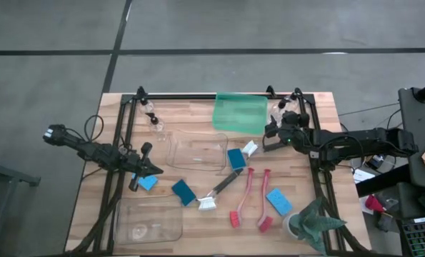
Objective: Pick & Place Kitchen Sink Supplies
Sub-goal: Put the transparent soap dispenser into the green bin
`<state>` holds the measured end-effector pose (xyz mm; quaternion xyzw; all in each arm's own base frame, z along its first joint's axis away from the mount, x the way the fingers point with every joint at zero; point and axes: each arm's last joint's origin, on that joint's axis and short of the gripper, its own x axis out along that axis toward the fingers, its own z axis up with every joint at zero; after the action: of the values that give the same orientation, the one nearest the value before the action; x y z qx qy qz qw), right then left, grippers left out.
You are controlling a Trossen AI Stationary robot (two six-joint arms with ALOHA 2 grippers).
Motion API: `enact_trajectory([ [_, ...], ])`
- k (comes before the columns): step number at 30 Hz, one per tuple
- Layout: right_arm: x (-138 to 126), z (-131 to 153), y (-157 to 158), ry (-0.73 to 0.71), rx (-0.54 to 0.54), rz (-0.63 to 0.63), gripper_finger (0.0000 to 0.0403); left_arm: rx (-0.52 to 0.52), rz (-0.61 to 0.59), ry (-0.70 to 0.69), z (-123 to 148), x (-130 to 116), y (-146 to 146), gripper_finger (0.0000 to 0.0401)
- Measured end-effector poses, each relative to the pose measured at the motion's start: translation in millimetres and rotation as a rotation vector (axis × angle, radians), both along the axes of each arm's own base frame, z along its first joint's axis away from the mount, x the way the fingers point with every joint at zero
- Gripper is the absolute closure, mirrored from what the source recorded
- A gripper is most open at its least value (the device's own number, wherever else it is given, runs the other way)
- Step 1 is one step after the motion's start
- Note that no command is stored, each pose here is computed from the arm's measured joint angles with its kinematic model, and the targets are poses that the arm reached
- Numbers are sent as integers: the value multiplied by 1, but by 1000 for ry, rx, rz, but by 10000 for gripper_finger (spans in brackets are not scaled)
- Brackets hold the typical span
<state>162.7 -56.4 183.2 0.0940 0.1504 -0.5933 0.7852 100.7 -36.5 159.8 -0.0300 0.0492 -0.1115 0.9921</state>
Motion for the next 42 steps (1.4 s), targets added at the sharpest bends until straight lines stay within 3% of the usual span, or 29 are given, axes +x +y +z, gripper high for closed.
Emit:
enact_trajectory([
  [13, 4, 9, -11, -27, -73, -45, 117, 0, 0, 0, 0, 0, 0, 398],
  [33, -7, 4, -38, -54, 10, -81, 131, 0, 0, 0, 0, 0, 0, 398],
  [42, -7, 7, -43, -79, 10, -54, 168, 0, 0, 0, 0, 0, 0, 398],
])
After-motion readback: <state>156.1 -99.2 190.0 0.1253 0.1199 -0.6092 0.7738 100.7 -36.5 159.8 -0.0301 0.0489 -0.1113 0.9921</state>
